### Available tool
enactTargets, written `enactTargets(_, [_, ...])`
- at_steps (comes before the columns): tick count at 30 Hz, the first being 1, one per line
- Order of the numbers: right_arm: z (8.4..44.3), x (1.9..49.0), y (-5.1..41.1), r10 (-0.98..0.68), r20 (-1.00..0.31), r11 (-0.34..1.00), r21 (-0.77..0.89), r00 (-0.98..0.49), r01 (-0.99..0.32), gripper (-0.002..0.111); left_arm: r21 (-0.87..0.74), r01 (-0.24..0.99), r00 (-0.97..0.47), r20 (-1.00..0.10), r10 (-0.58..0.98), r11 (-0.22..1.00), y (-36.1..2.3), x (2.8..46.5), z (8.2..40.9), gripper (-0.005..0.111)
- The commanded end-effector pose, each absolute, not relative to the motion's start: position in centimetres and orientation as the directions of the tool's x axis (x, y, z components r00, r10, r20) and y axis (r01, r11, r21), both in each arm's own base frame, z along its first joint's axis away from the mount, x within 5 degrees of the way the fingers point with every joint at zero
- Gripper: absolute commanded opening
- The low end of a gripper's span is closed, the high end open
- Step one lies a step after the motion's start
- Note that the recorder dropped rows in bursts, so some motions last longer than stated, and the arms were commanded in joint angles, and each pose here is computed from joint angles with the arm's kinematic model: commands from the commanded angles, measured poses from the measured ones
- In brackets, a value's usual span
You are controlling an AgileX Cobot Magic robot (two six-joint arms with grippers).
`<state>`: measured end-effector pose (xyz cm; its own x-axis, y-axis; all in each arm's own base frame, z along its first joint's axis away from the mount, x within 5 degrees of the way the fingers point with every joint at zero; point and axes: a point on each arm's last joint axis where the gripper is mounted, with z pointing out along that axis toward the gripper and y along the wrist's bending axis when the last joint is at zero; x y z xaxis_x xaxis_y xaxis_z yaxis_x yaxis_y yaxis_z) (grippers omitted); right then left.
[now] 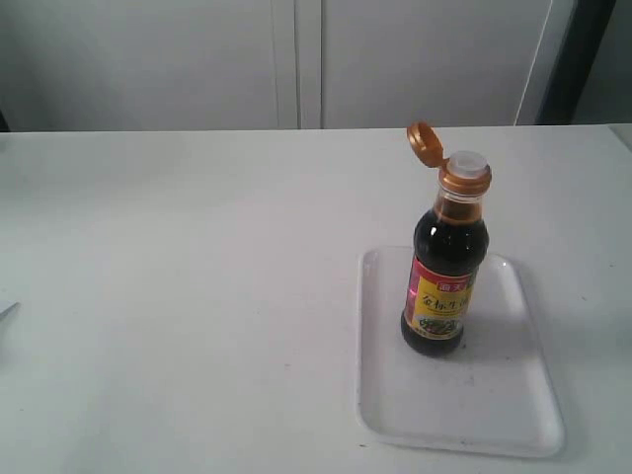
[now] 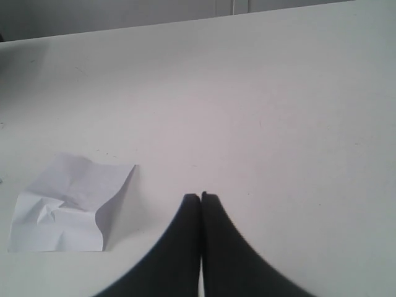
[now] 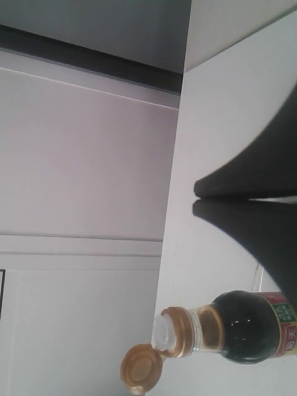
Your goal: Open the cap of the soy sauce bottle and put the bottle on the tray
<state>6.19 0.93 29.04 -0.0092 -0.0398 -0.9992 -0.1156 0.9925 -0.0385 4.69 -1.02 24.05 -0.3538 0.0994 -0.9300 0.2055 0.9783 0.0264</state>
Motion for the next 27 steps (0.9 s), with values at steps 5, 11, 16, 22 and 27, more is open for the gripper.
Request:
enactTargets(5, [29.1,6.2,0.9,-0.033,-0.999,0.993,-0.032,-0.003,-0.110,0.000,0.025,0.158,-0.352,-0.933,0.080,0.987,-0.8,4.2,21.7,0.000])
enactTargets(11, [29.1,6.2,0.9,-0.033,-0.999,0.993,-0.032,-0.003,-0.110,0.000,0.010,0.114,-0.349,-0.936,0.049,0.993,-0.6,4.3,20.3,0.000])
enactTargets(16, [29.1,6.2,0.9,-0.033,-0.999,0.993,-0.032,-0.003,-0.110,0.000,0.002,0.081,-0.345,-0.938,0.030,0.997,-0.5,4.6,19.6,0.000])
enactTargets(22, [29.1,6.2,0.9,-0.033,-0.999,0.993,-0.032,-0.003,-0.110,0.000,0.006,0.080,-0.357,-0.934,0.034,0.997,-0.5,4.6,19.0,0.000])
enactTargets(27, [29.1,6.2,0.9,-0.033,-0.999,0.993,-0.032,-0.003,-0.110,0.000,-0.019,0.080,-0.371,-0.928,0.012,0.997,-0.6,4.9,17.7,0.000])
